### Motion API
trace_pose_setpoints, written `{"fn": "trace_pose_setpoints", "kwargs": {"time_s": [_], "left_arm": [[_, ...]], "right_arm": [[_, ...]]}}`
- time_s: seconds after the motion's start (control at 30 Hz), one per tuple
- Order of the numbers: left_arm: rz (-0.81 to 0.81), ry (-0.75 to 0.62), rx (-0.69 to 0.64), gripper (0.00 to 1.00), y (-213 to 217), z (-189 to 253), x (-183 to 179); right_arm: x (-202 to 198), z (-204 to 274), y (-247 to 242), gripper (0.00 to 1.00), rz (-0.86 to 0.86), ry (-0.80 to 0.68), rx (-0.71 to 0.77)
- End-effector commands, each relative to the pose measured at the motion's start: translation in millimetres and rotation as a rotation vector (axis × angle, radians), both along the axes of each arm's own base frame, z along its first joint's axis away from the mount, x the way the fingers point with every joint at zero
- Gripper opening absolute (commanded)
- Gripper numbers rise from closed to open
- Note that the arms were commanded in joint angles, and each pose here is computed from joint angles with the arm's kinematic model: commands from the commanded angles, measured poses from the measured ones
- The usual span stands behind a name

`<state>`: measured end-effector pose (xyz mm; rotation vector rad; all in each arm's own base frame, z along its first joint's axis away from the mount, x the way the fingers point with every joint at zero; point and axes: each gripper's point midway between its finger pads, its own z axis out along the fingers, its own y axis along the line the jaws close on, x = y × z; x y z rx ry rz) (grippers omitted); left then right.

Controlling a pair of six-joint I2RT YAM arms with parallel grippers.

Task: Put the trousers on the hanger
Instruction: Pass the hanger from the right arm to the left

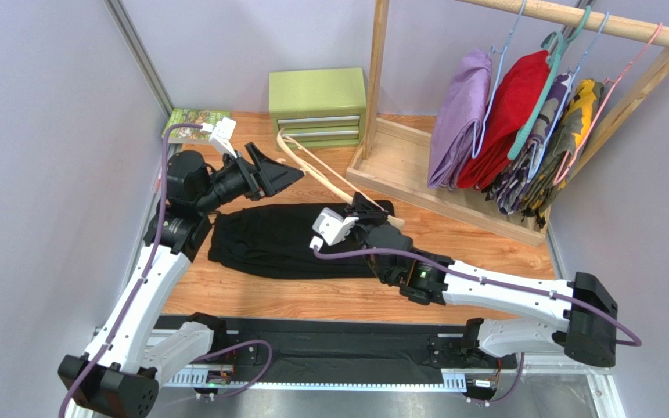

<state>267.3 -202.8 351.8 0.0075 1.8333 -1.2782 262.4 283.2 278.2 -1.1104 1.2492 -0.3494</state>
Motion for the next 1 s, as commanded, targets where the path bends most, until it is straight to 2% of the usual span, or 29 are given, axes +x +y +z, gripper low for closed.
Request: {"fn": "trace_pose_setpoints", "kwargs": {"time_s": [0.0, 0.03, 0.13, 0.17, 0.2, 0.33, 0.37, 0.4, 0.43, 0.47, 0.5, 0.57, 0.6, 0.63, 0.67, 0.73, 0.8, 0.9, 0.97], "left_arm": [[0.004, 0.015, -0.072, 0.77, -8.5, 0.0, 5.6], [0.019, 0.039, -0.059, 0.74, -7.5, -10.4, 7.7], [0.082, 0.120, -0.018, 0.44, 0.3, -43.4, 11.1], [0.096, 0.120, -0.010, 0.17, 2.8, -45.9, 11.0], [0.096, 0.131, 0.009, 0.00, 4.1, -51.0, 8.7], [0.122, 0.098, 0.075, 0.00, 15.8, -52.2, 4.6], [0.139, 0.077, 0.092, 0.00, 23.5, -51.6, 4.3], [0.136, 0.089, 0.099, 0.00, 26.6, -55.0, 1.7], [0.134, 0.097, 0.107, 0.00, 29.7, -59.8, -0.8], [0.137, 0.094, 0.116, 0.00, 36.5, -61.7, -2.2], [0.128, 0.108, 0.128, 0.00, 39.4, -67.0, -5.5], [0.076, 0.076, 0.136, 0.00, 40.4, -63.5, -14.5], [0.050, 0.056, 0.174, 0.00, 41.2, -66.5, -19.4], [0.023, 0.030, 0.180, 0.00, 39.6, -63.3, -23.7], [-0.016, -0.002, 0.186, 0.00, 37.2, -59.6, -31.6], [-0.056, -0.040, 0.216, 0.00, 36.2, -59.9, -38.6], [-0.086, -0.018, 0.227, 0.00, 35.0, -66.3, -44.2], [-0.164, 0.003, 0.199, 0.00, 27.7, -71.9, -53.7], [-0.190, 0.018, 0.224, 0.00, 27.5, -78.7, -53.3]], "right_arm": [[0.3, 38.6, 3.7, 0.00, -0.022, -0.100, 0.089], [-0.7, 38.2, 5.9, 0.00, -0.018, -0.099, 0.091], [-7.1, 33.7, 9.4, 0.00, 0.004, -0.088, 0.085], [-8.8, 31.0, 9.8, 0.00, 0.012, -0.081, 0.084], [-10.5, 21.9, 9.1, 0.00, 0.018, -0.059, 0.067], [-24.8, 5.1, 1.8, 0.00, 0.091, 0.017, 0.054], [-26.7, 1.7, -1.7, 0.06, 0.088, 0.037, 0.058], [-30.4, -15.5, -8.2, 0.19, 0.088, 0.088, -0.008], [-35.2, -13.7, -10.0, 0.25, 0.106, 0.122, 0.032], [-37.3, -23.1, -15.8, 0.37, 0.103, 0.153, 0.009], [-43.4, -35.1, -20.2, 0.57, 0.124, 0.196, -0.034], [-51.5, -36.8, -32.0, 0.71, 0.135, 0.234, -0.009], [-58.0, -45.6, -40.8, 0.87, 0.139, 0.276, -0.038], [-65.8, -49.3, -41.8, 0.97, 0.160, 0.327, -0.016], [-73.0, -47.8, -49.4, 1.00, 0.174, 0.358, 0.002], [-93.1, -66.9, -60.6, 1.00, 0.226, 0.466, -0.055], [-103.2, -69.0, -69.3, 1.00, 0.240, 0.509, 0.001], [-103.0, -66.1, -69.6, 1.00, 0.222, 0.573, 0.086], [-85.0, -66.7, -80.8, 1.00, 0.140, 0.648, 0.143]]}}
